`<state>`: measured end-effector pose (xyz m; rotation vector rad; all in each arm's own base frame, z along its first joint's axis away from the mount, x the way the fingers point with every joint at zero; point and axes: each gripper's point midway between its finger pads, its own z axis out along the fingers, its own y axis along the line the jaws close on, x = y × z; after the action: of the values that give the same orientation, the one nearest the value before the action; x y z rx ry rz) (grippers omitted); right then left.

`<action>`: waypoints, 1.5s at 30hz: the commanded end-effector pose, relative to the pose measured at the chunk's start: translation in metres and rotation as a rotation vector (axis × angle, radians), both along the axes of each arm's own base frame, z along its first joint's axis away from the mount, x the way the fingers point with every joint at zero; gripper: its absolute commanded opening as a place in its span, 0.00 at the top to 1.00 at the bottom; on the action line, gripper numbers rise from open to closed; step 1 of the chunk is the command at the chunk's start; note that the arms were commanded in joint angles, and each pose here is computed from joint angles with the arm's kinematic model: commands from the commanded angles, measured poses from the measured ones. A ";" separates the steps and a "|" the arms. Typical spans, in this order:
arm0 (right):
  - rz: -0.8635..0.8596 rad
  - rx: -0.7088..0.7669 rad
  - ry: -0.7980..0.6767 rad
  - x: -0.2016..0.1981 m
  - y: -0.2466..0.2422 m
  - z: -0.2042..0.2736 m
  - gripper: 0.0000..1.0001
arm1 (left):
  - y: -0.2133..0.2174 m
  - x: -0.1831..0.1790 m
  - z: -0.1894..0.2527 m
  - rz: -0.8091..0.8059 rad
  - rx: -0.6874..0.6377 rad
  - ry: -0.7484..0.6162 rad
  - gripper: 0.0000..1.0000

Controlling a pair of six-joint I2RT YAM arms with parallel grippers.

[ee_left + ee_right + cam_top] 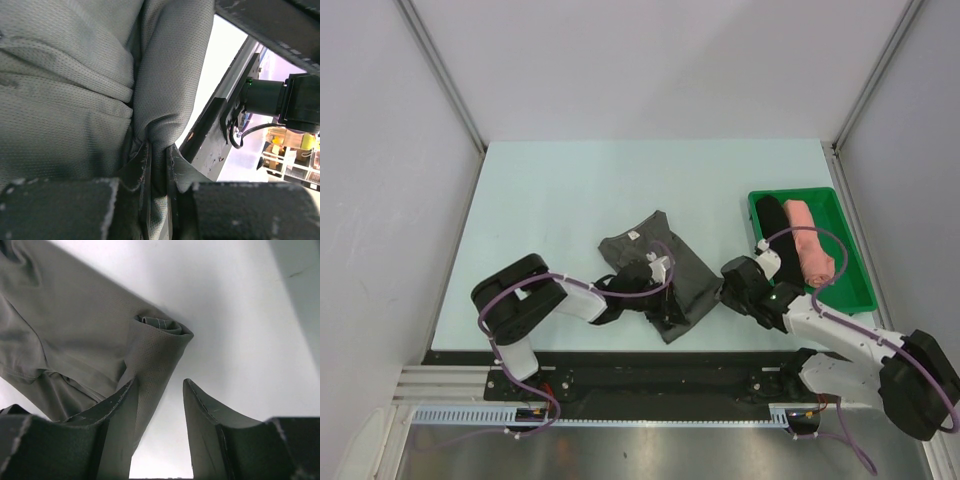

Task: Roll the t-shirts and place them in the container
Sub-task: Roll the T-shirt to the center of the board.

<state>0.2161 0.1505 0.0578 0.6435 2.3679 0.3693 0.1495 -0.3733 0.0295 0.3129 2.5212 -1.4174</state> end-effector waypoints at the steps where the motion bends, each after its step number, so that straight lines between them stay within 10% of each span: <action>1: 0.010 0.030 -0.033 0.012 0.014 0.000 0.54 | 0.019 -0.005 -0.026 0.010 0.112 0.078 0.92; 34: 0.014 -0.001 -0.036 0.005 0.037 -0.011 0.48 | 0.035 0.014 -0.039 0.024 0.231 0.062 0.89; 39: -0.029 -0.052 0.017 0.006 0.032 -0.018 0.58 | 0.036 0.017 -0.034 0.014 0.239 0.026 0.84; 45: -0.066 -0.092 0.091 0.006 0.029 -0.022 0.96 | 0.040 0.025 -0.021 0.011 0.263 -0.054 0.59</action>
<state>0.2161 0.1897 0.0322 0.6373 2.4362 0.3059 0.1643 -0.3599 0.0237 0.3527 2.6241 -1.2845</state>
